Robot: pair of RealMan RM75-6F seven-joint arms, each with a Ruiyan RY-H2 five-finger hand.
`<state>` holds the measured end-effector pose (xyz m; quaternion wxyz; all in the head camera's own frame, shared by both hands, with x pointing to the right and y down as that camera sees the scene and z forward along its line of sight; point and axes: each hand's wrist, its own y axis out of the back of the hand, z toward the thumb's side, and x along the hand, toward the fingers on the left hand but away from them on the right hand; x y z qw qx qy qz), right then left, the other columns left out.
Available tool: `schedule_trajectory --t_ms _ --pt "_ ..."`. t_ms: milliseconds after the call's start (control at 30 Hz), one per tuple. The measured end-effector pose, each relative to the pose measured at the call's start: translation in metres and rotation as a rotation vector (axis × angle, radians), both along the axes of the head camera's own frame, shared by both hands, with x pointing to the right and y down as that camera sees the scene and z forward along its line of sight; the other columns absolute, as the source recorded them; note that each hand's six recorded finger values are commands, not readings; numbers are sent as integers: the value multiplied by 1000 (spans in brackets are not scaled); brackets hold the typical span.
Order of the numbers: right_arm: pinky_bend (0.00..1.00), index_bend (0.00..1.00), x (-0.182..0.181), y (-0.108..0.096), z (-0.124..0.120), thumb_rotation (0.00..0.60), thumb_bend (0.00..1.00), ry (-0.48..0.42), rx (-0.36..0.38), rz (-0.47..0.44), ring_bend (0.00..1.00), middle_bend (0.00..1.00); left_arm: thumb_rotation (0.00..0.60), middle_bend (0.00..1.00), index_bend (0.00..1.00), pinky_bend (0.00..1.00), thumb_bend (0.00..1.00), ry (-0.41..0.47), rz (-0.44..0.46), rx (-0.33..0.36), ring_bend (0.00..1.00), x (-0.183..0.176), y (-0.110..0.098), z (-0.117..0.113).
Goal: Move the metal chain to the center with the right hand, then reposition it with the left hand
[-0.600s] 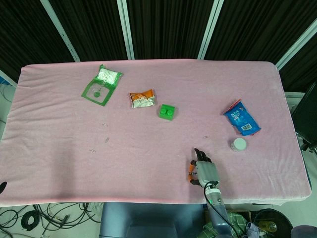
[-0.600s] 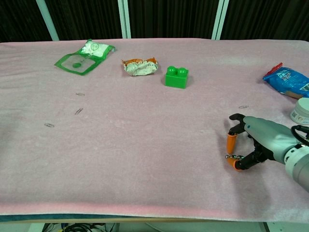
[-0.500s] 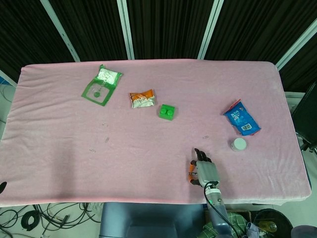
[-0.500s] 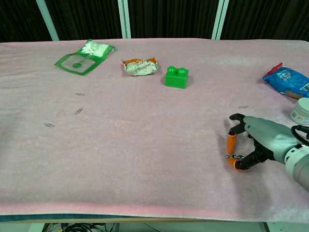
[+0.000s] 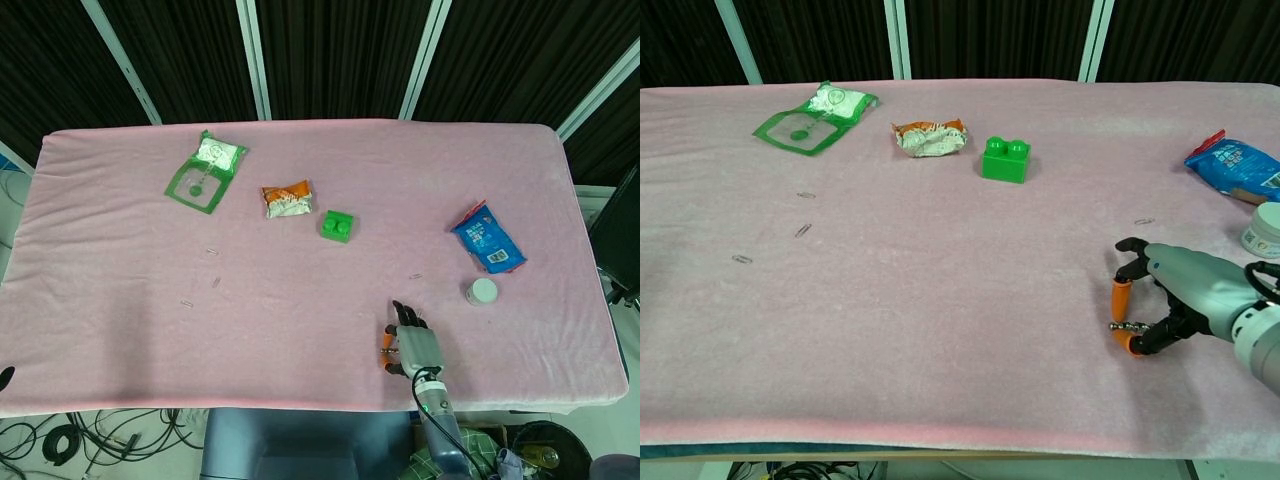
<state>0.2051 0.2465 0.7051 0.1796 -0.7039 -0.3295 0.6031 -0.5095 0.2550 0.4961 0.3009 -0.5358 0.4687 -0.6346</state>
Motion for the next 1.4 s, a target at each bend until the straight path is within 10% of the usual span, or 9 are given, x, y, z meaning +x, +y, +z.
schedule_trajectory --t_ms 1400 --pt "180 598 -9 -10 -12 600 335 -76 11 18 0 0 600 3 45 0 187 2 -5 -1 0 0 0 0"
